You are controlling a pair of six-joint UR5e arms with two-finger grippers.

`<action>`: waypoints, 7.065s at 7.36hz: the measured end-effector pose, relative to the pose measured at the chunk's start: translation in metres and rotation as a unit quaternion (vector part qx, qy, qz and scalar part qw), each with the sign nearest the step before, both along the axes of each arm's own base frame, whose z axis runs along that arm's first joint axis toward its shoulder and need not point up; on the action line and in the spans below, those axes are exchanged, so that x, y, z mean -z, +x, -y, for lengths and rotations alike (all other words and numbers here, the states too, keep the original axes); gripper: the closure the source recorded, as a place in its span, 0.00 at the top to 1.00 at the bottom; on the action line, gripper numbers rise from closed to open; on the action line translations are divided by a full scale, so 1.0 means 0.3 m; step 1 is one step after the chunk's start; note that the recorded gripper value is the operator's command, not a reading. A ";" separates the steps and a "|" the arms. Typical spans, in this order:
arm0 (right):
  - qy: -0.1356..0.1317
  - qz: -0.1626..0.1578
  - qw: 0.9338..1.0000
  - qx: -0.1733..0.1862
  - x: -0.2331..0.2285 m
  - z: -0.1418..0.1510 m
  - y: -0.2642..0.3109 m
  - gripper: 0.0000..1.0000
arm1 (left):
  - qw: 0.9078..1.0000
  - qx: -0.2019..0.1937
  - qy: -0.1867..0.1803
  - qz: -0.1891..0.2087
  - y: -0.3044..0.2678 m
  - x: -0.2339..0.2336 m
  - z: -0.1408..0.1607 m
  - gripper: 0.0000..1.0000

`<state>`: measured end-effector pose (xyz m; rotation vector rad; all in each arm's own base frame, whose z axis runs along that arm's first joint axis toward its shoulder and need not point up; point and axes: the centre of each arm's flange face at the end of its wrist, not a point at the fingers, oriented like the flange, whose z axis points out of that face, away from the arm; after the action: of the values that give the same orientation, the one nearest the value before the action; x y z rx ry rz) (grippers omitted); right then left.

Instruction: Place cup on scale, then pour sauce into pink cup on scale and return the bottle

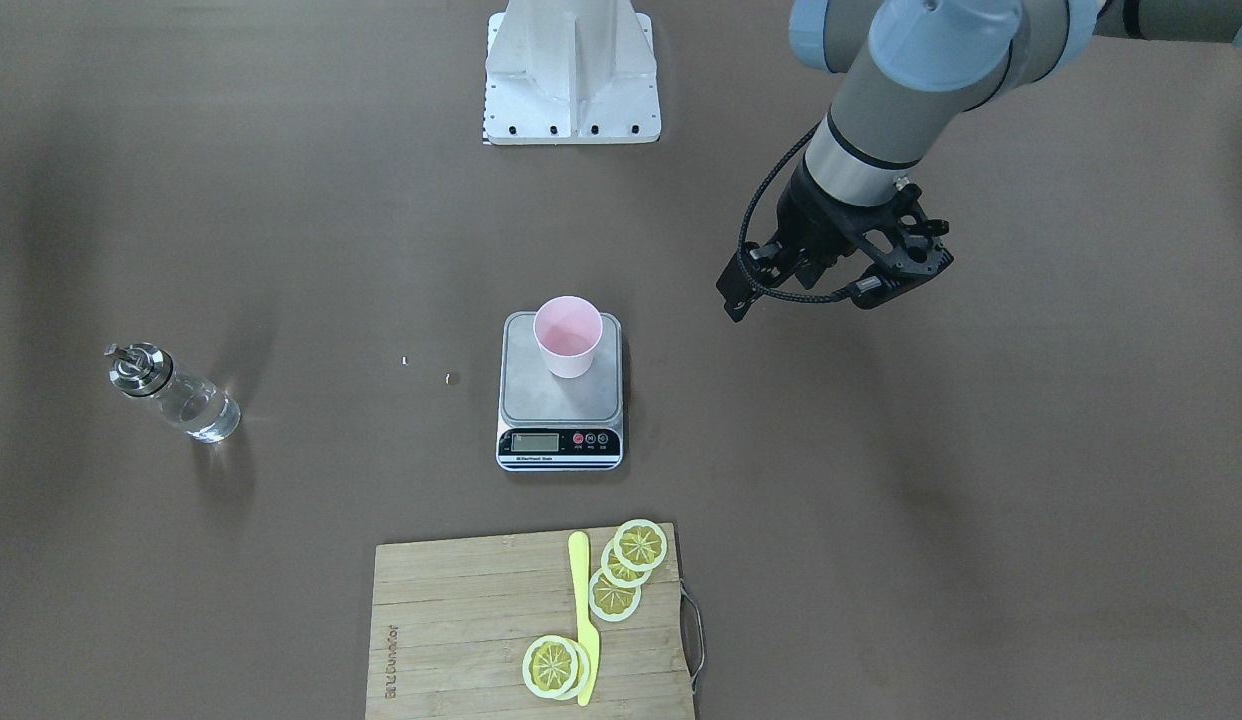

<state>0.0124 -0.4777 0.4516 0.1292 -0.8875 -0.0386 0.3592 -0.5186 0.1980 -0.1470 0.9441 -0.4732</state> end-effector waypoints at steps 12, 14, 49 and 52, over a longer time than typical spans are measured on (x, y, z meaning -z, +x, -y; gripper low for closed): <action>-0.027 -0.027 0.996 -0.076 0.426 -0.274 -0.673 1.00 | 1.000 0.004 0.010 0.016 0.012 -0.061 0.005 0.99; -0.025 -0.032 0.995 -0.095 0.443 -0.313 -0.747 1.00 | 1.000 0.000 0.013 0.019 0.021 -0.087 0.001 0.99; 0.373 -0.012 0.898 -0.231 -0.355 -0.480 -1.076 0.97 | 1.000 -0.003 0.014 0.024 0.035 -0.123 -0.029 0.99; 0.392 -0.023 0.892 -0.225 -0.365 -0.456 -1.081 0.97 | 1.000 -0.005 0.014 0.025 0.042 -0.127 -0.031 0.99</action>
<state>-0.3118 -0.3410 0.5611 1.0867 -0.7310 0.0360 0.3719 -0.5094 0.2361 -0.1147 0.9008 -0.4529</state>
